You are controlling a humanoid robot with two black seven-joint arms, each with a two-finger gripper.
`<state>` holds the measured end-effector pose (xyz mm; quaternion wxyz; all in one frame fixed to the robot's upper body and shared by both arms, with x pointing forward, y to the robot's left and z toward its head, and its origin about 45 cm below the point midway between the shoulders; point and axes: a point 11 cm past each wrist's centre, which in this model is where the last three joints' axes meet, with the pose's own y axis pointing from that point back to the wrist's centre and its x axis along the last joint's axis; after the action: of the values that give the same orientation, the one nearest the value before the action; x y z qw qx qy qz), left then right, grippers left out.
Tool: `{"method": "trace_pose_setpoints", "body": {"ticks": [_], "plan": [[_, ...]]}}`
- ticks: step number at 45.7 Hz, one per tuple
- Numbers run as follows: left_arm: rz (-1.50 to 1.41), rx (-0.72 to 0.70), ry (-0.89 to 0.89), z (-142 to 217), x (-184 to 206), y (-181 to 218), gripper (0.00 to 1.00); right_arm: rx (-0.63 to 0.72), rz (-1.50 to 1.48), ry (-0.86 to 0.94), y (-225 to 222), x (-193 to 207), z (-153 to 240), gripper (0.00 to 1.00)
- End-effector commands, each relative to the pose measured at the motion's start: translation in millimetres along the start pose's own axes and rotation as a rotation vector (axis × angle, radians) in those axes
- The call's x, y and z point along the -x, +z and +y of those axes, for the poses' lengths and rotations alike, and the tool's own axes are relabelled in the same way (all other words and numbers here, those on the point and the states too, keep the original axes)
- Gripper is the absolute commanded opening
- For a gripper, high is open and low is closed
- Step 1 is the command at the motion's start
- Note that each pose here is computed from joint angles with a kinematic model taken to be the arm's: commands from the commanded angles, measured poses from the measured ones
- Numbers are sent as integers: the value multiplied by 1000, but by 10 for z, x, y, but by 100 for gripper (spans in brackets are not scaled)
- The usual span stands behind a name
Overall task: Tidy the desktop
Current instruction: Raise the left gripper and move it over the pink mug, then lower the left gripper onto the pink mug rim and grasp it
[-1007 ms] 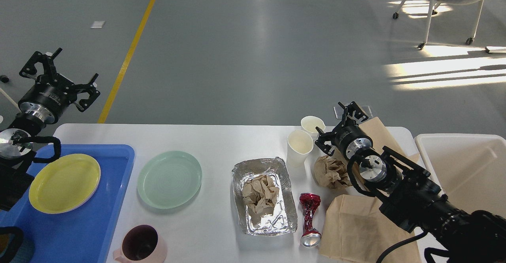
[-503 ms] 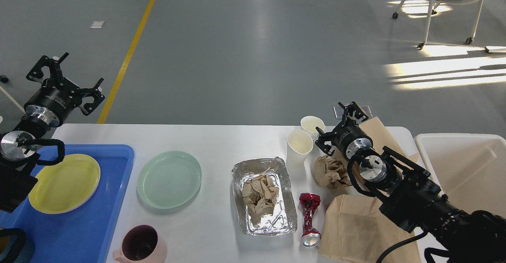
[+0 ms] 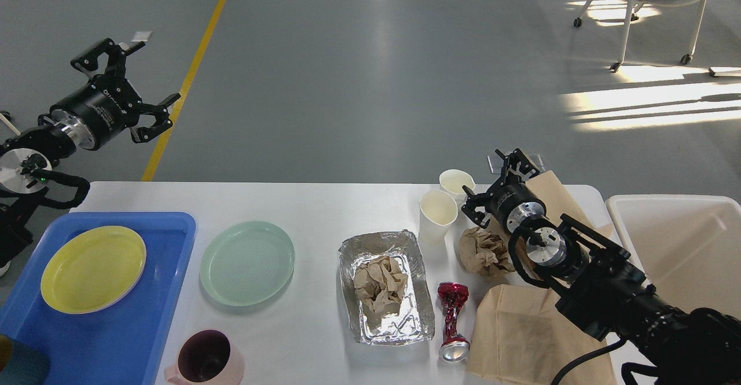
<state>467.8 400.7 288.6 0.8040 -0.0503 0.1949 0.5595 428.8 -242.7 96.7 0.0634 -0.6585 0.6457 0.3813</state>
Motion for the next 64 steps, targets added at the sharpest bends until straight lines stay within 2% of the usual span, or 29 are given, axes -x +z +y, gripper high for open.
{"method": "trace_pose_setpoints", "body": {"ticks": [1,6,8,17,25,29,33,42,57,64], "plan": [[-144,-116,-86,129,51,64,97,-1,0,0,-1,1,0,100],[-305,-289,-144,237,58,83,97,0,0,0,0,1,0,100],[-417,-430,-163,269,68,50,97,-1,1,-2,-1,3,0,100],[-714,-826,-92,502,-140,48,97,0,-1,-1,0,2,0,100],[-866,-968,-35,578,-180,283,97,0,1,0,0,1,0,100],[-904,-1126,-42,726,-229,236,97,0,0,0,0,1,0,100],[-908,-1271,-133,782,-87,133,97,0,0,0,0,1,0,100],[-993,-1386,-163,727,112,137,97,0,0,2,0,-4,0,100],[-1073,-1615,-488,624,895,-625,97,0,0,0,0,-3,0,100],[-1125,-1639,-568,512,1127,-810,97,-1,0,0,-1,1,0,100]]}}
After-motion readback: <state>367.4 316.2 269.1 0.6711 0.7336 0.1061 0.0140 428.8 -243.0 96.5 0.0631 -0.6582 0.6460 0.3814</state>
